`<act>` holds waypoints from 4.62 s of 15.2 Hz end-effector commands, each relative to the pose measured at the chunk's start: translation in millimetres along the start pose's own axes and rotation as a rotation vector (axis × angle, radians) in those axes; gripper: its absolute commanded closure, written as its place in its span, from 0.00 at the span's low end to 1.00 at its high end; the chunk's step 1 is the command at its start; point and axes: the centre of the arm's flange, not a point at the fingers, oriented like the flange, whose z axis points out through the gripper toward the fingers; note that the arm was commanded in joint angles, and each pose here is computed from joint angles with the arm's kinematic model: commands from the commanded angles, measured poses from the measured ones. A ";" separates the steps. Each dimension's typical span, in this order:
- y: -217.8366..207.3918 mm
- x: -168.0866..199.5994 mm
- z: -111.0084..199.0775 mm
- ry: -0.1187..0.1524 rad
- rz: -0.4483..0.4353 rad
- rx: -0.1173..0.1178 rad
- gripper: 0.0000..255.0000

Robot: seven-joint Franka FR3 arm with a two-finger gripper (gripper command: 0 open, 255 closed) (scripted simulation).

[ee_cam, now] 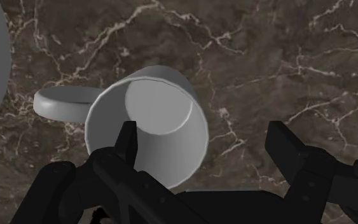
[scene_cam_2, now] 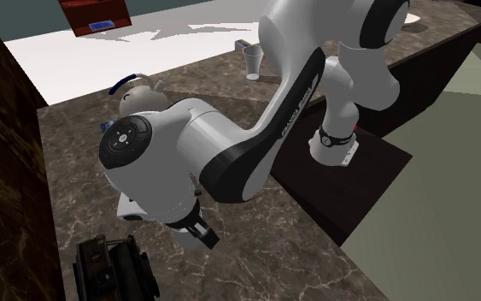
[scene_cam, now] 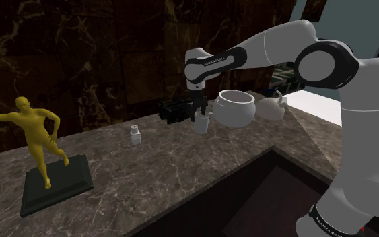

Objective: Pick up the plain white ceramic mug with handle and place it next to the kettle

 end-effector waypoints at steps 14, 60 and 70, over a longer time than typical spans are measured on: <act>-0.2 -0.5 24.5 0.000 0.000 0.000 1.00; 4.8 -35.2 -178.4 0.000 0.000 0.000 1.00; 15.0 -52.3 -221.2 0.000 0.000 0.000 1.00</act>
